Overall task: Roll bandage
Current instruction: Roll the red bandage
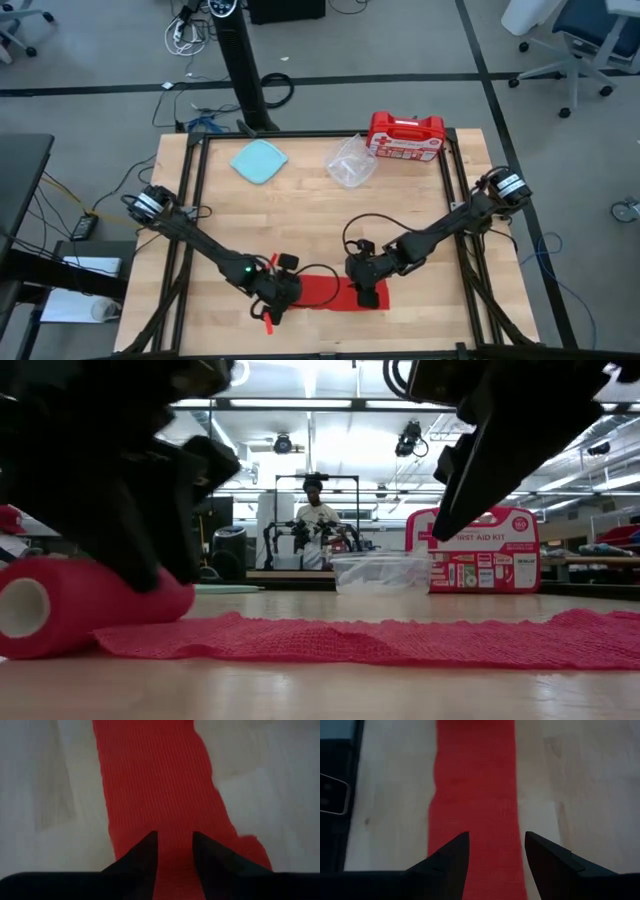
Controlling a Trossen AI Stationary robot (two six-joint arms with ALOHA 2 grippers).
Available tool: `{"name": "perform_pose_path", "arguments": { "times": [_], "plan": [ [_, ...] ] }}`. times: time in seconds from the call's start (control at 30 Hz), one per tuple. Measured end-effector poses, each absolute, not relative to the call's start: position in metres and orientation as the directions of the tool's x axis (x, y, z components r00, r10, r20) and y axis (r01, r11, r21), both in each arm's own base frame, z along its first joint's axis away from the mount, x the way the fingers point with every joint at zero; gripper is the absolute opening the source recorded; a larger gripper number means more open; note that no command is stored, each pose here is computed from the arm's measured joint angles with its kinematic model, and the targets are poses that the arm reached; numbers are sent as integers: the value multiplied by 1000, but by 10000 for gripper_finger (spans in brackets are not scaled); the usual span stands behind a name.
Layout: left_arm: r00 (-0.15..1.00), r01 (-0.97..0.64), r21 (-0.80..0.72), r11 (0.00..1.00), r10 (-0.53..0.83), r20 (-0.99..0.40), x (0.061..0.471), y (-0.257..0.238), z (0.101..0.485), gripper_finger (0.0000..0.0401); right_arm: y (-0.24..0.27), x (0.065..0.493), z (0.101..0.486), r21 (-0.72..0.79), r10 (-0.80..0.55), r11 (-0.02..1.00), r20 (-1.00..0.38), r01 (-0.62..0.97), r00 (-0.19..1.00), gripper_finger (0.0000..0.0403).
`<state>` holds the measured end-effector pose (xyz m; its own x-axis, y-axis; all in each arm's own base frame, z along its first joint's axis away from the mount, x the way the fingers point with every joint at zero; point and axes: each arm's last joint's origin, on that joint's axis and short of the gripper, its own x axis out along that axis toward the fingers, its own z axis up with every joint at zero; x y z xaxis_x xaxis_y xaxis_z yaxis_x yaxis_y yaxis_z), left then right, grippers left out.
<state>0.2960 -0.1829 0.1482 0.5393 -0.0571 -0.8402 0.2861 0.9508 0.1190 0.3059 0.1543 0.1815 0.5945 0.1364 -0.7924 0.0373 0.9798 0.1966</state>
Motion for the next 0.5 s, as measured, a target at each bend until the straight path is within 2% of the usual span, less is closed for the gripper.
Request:
{"name": "perform_pose_path", "arguments": {
  "times": [0.2, 0.5],
  "plan": [
    [601, 286, 119, 951, -82, -795, 311, -182, 145, 127, 157, 306, 192, 202, 143, 979, -789, 32, 598, 191],
    [572, 278, 118, 953, -66, -818, 324, -191, 182, 127, 154, 302, 205, 175, 94, 982, -771, 67, 629, 191]
  ]
}}
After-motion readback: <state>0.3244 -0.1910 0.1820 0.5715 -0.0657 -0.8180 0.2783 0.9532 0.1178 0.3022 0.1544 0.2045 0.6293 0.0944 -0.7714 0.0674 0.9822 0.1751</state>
